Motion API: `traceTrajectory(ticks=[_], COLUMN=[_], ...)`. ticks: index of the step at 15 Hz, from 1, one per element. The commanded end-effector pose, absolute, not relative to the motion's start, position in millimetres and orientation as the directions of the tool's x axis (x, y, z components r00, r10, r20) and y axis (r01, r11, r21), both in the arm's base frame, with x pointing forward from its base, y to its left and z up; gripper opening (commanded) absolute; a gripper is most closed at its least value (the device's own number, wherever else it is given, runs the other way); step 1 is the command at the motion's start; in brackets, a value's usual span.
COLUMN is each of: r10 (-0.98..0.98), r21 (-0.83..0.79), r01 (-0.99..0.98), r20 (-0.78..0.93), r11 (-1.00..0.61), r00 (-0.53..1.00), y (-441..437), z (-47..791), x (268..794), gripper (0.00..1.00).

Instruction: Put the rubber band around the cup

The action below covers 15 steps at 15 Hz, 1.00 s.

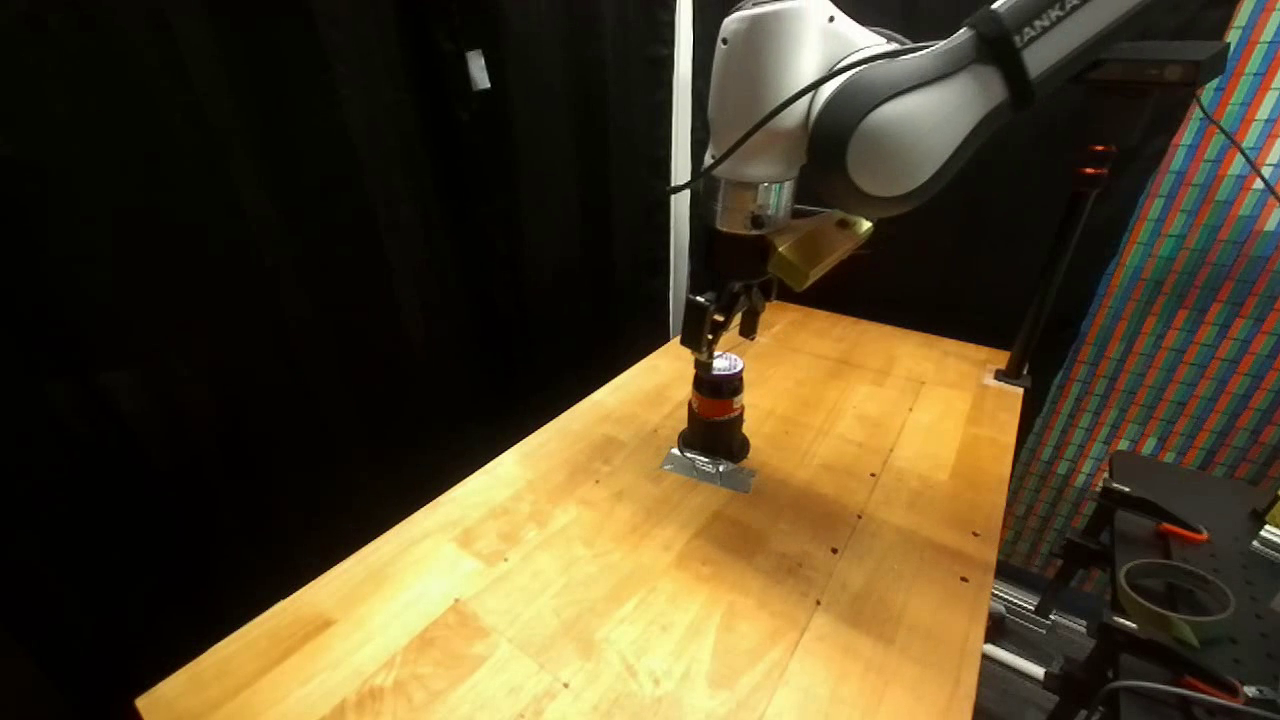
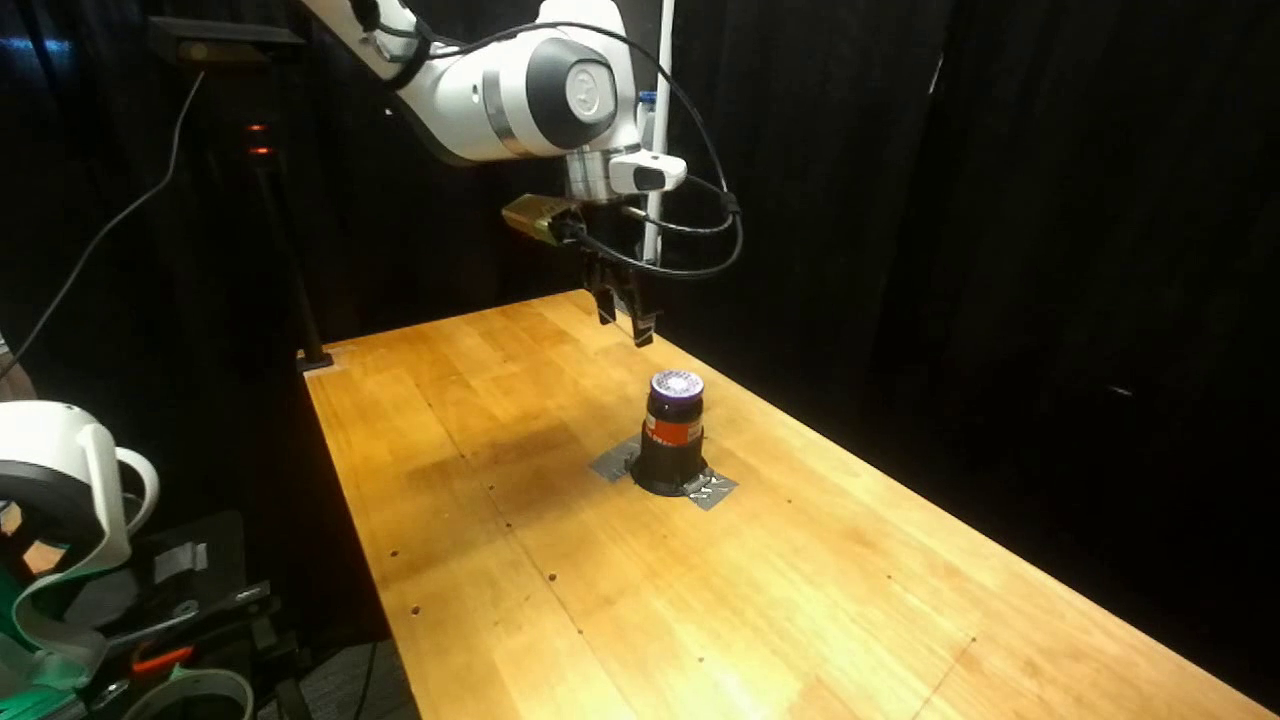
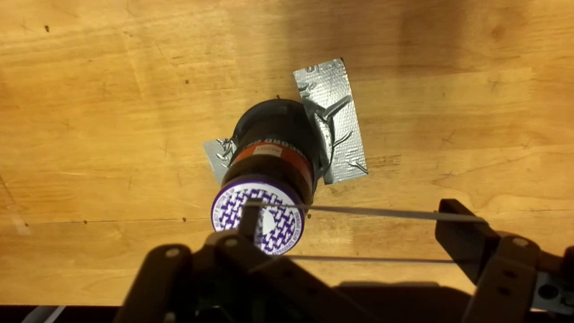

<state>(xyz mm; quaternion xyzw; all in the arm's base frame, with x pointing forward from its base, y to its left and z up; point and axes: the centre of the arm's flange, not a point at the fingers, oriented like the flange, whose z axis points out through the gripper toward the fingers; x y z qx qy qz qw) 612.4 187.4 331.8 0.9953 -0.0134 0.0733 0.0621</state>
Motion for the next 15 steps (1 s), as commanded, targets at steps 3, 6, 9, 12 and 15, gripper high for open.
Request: traceTrajectory(ticks=[3,6,9,12,15], r10=[-0.041,-0.071,-0.085,-0.105,-0.112], r21=[0.167,0.185,0.193,0.200,0.201], r01=[-0.068,-0.098,-0.114,-0.134,-0.141], r20=[0.158,0.151,0.152,0.152,0.146], r11=[-0.984,-0.978,-0.975,-0.971,-0.969], r00=[0.987,0.986,0.985,0.983,0.983], y=[178.9,165.8,154.3,146.8,143.7], z=[325.4,314.3,304.4,292.6,282.7], x=[654.2,664.1,671.9,679.3,685.0], gripper=[1.00,1.00,1.00,1.00,1.00])
